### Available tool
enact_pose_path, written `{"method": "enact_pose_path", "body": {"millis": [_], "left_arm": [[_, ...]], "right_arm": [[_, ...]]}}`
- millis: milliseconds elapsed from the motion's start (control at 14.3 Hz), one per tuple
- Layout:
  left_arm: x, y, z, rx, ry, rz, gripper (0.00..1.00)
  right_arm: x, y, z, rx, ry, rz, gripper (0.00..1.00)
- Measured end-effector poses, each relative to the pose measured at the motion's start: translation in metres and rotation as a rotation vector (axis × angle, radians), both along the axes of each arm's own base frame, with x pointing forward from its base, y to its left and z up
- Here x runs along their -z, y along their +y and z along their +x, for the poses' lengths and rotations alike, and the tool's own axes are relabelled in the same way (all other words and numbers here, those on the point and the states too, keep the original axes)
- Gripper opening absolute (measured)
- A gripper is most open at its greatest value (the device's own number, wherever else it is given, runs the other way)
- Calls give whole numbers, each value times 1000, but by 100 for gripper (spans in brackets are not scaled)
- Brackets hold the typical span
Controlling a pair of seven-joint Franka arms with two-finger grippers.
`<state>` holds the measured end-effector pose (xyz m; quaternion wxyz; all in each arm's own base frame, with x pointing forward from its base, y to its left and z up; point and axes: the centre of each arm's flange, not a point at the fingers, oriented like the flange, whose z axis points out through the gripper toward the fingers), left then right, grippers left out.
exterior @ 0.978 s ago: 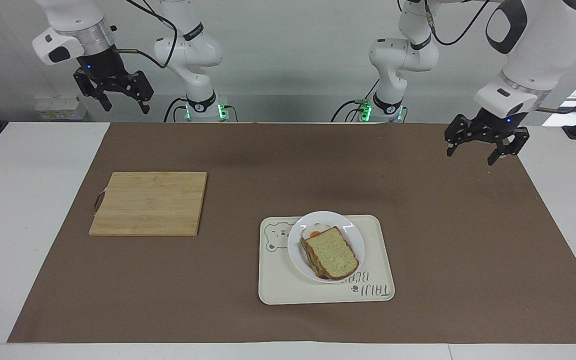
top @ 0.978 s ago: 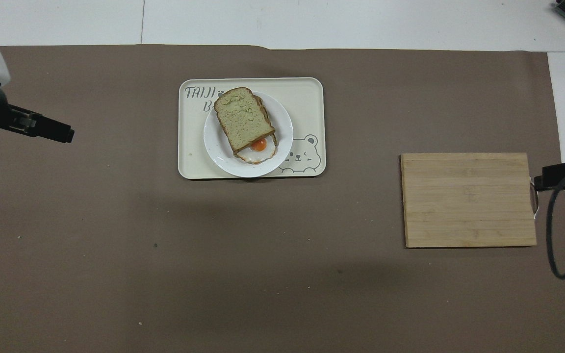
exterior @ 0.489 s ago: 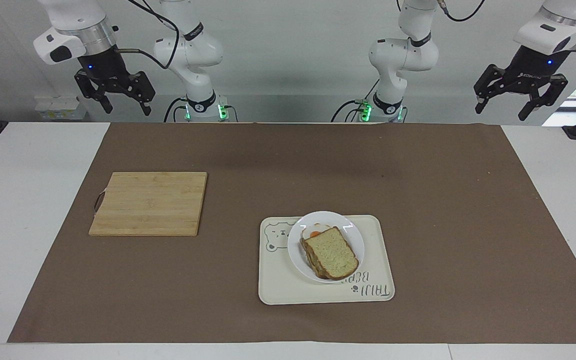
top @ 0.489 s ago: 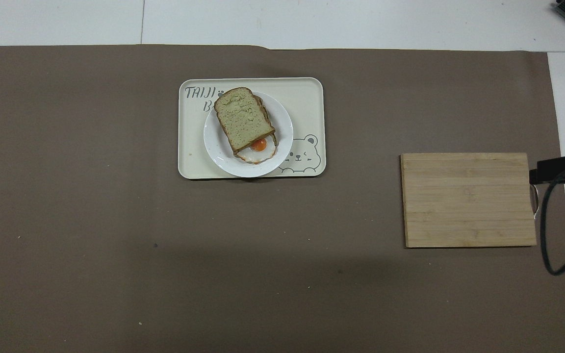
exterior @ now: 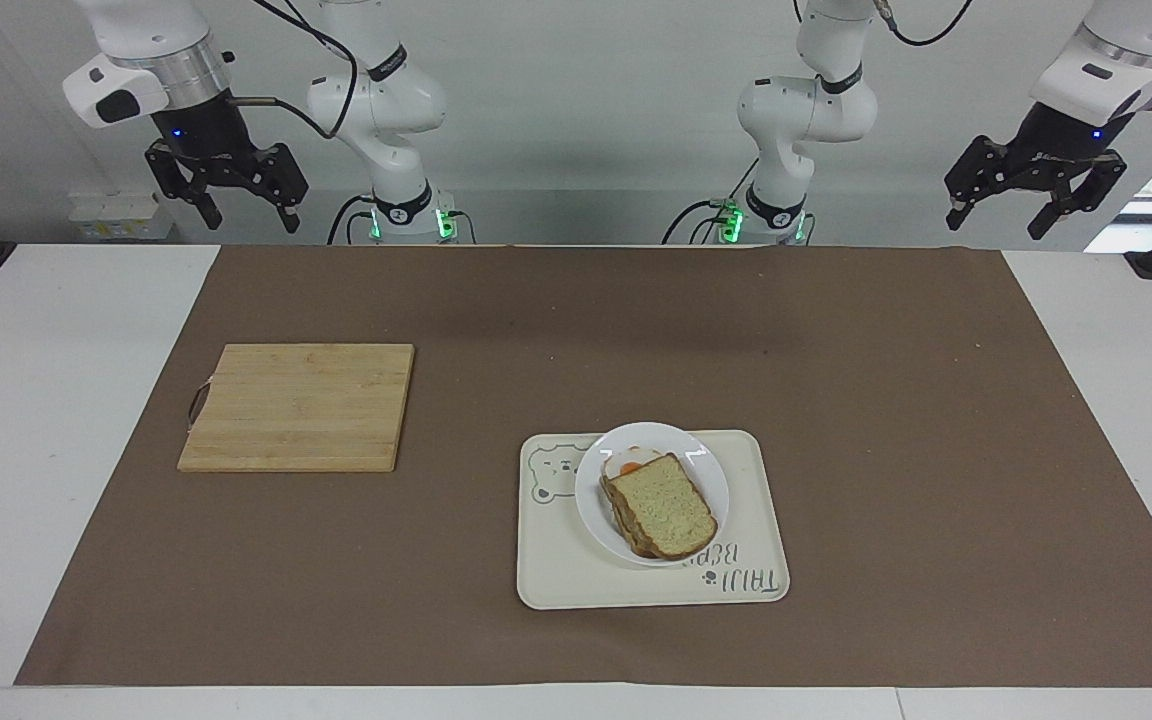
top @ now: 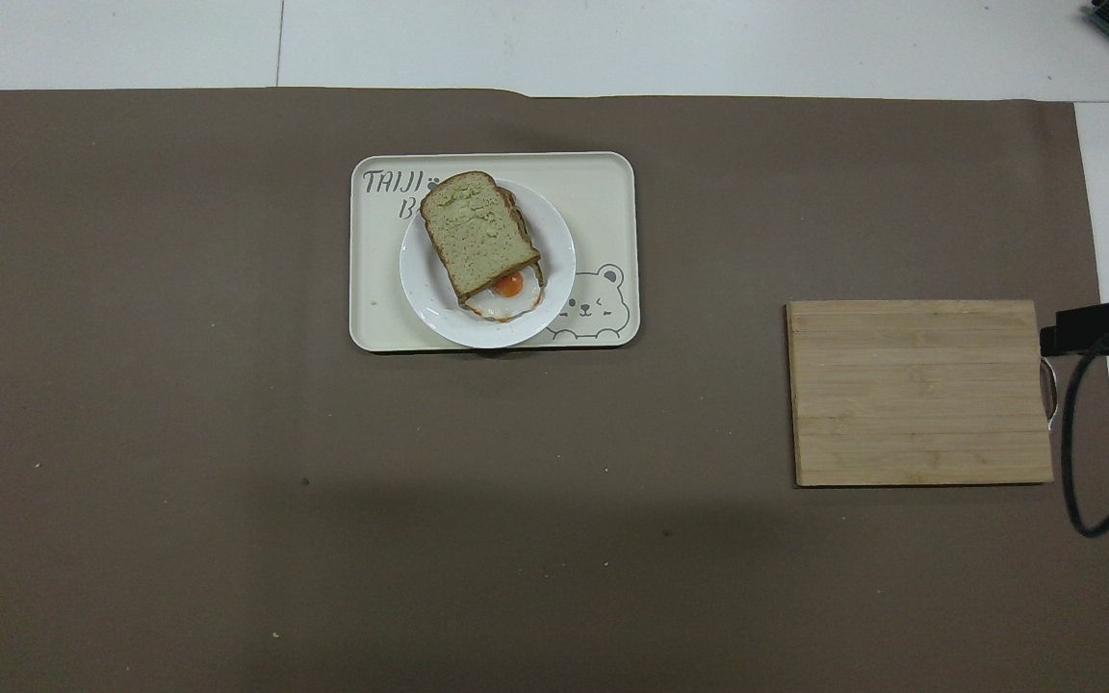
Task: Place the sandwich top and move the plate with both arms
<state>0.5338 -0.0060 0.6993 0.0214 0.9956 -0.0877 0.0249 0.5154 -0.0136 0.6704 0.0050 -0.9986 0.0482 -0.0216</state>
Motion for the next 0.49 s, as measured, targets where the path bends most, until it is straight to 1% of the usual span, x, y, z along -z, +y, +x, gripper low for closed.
{"method": "enact_pose_path", "body": {"millis": [209,489], "left_arm": [[1,8,-1,-17,6,1,100],[4,6,-4,-11,42,7,100]], "right_arm": [[0,-6,0,10,1,0,100],[0,-6,0,11,1,1,100]]}}
